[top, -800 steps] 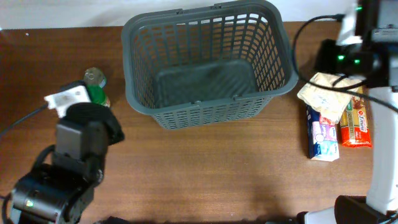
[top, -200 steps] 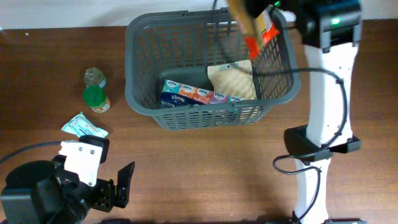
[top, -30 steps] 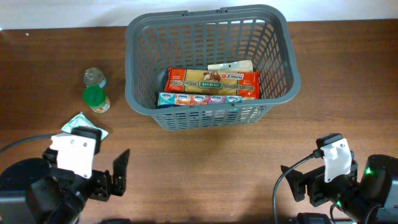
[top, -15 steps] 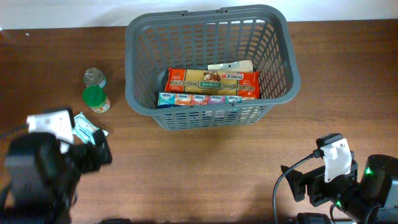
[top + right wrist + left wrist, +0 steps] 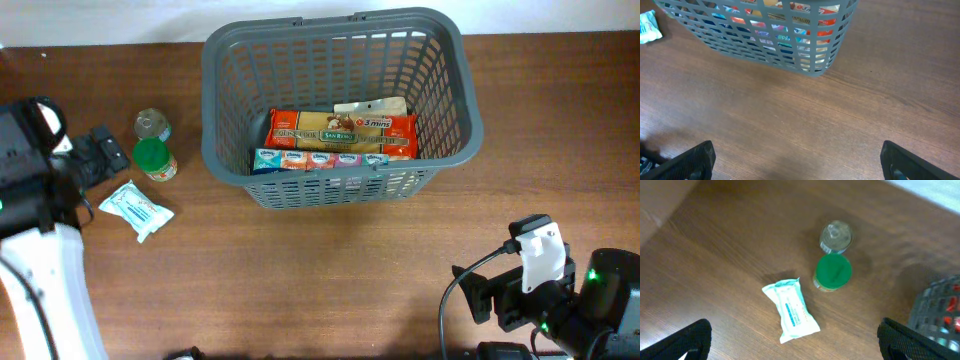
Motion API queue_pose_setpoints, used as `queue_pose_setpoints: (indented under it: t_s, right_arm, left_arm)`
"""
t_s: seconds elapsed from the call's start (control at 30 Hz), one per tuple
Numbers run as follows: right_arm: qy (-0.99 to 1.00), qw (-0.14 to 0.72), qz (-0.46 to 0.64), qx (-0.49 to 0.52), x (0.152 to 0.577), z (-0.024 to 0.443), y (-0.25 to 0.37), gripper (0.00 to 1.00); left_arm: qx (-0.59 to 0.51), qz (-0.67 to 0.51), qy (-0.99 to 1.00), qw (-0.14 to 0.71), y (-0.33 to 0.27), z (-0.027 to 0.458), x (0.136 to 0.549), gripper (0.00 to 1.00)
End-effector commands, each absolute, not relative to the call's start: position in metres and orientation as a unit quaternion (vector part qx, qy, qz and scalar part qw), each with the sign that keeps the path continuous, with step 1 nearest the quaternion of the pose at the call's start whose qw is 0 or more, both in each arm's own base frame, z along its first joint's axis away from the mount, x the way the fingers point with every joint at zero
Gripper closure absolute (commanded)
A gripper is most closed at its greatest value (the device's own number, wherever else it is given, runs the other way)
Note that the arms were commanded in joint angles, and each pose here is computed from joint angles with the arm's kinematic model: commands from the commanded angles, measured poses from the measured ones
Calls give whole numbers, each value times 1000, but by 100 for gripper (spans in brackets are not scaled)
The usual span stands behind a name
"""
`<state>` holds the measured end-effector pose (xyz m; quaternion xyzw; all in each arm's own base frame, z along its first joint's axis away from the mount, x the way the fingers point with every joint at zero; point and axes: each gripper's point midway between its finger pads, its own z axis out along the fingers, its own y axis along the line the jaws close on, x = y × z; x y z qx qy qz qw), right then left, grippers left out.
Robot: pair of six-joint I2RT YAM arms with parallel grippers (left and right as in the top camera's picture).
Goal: Pack container
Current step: 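Move the left gripper to the mint-green wipes pack and grasp it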
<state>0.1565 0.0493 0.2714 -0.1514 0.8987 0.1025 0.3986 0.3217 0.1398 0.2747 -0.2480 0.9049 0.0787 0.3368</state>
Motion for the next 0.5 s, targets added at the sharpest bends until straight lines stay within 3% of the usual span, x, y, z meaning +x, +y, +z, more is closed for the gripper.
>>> queue_pose_setpoints:
  t_s: [0.0, 0.23, 0.47]
  right_arm:
    - [901, 397, 101, -141, 158, 270, 47, 1]
    - [901, 397, 101, -141, 158, 270, 47, 1]
    - [901, 397, 101, -141, 158, 270, 47, 1]
  left_arm:
    - [-247, 60, 925, 282, 153, 229, 342, 1]
    - [-347, 30, 918, 191, 165, 158, 351, 1]
    - [-391, 1, 909, 147, 154, 118, 340, 1]
